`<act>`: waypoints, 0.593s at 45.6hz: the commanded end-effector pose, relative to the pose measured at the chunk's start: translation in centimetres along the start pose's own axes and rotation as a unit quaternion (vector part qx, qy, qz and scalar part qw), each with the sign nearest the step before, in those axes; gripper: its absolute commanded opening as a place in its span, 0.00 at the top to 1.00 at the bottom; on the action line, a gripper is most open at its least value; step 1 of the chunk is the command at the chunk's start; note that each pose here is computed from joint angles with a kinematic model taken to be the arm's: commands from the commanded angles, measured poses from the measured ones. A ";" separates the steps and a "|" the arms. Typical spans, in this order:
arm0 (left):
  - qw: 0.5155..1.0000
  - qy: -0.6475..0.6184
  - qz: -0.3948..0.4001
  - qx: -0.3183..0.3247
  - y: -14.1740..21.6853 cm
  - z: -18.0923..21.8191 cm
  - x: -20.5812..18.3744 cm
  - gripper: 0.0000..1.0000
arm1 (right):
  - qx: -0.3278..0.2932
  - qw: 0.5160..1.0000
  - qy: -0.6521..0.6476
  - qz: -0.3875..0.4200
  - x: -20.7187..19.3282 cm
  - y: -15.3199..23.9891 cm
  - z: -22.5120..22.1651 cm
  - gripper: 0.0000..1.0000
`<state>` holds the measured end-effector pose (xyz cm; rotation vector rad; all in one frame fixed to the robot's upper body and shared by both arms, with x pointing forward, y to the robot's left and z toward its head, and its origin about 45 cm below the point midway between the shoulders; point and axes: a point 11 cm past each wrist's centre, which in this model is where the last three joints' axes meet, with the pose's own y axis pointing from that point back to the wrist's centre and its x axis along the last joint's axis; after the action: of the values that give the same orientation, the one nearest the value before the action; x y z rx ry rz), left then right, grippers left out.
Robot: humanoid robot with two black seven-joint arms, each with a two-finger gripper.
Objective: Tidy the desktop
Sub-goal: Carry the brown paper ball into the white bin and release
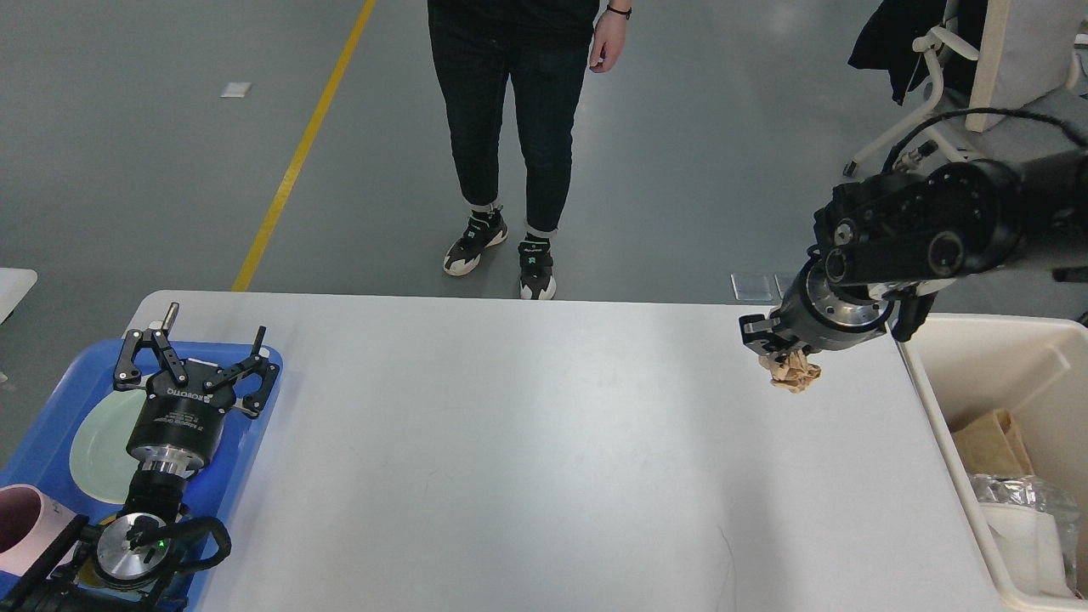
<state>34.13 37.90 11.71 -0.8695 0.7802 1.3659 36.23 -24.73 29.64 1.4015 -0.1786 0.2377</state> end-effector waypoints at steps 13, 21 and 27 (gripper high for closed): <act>1.000 0.000 0.000 0.000 0.0 0.0 0.0 0.03 | -0.007 0.999 -0.013 -0.037 -2.9 8.7 3.3 1.00; 1.000 0.000 0.000 0.000 0.0 0.0 0.0 0.03 | 0.034 0.997 -0.048 -0.040 -3.2 8.4 4.9 1.00; 1.000 0.000 0.000 0.000 0.0 0.0 0.0 0.03 | 0.014 0.997 -0.072 -0.032 -3.3 8.2 7.1 1.00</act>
<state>34.12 37.91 11.70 -0.8692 0.7805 1.3665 30.96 -28.89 37.58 1.4698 -0.2020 0.1072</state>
